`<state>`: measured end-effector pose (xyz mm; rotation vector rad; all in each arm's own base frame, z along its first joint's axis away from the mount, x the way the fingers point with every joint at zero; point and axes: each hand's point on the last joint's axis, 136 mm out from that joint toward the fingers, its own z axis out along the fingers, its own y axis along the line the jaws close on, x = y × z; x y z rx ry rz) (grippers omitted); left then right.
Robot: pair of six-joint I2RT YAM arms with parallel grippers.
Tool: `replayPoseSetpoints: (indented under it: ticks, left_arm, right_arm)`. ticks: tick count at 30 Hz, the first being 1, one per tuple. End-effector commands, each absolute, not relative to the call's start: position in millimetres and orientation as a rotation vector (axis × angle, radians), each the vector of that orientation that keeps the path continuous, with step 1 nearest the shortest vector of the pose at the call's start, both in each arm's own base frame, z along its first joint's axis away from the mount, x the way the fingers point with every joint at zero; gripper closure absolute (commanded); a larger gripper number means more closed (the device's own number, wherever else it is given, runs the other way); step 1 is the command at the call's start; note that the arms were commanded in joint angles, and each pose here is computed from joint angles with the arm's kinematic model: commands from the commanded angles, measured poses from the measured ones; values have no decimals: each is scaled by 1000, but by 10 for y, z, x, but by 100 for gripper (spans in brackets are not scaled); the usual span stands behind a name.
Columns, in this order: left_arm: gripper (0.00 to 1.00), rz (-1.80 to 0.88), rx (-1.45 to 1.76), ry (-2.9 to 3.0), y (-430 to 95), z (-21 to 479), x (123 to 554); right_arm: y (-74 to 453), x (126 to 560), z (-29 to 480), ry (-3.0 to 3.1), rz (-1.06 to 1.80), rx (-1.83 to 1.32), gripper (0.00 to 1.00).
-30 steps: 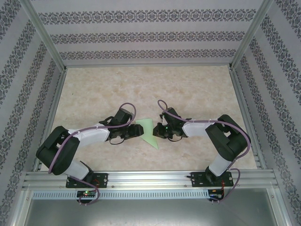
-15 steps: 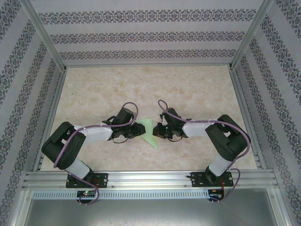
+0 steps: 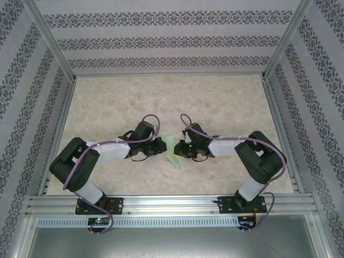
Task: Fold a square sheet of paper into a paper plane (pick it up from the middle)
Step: Fold the wing for the fifth time at the center of the table.
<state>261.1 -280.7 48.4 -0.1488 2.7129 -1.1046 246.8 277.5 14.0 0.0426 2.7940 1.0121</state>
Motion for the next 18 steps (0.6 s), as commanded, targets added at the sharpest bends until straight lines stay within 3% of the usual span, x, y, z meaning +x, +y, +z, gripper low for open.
replayPoseSetpoints:
  ticks: [1, 6, 13, 18]
  left_arm:
    - [93, -1123, -132, 2689, -2897, 561, 2664]
    - [98, -1063, -131, 2736, -2873, 501, 2674]
    - [99, -1049, -136, 2754, -2883, 503, 2685]
    - [99, -1054, -132, 2757, -2894, 528, 2691]
  right_arm:
    - [2642, 2514, 102, 2805, 884, 52, 84]
    - [2638, 2546, 270, 2749, 874, 3, 81]
    - [2566, 2437, 513, 2630, 756, -161, 68]
    - [2566, 2262, 535, 2544, 606, -301, 67]
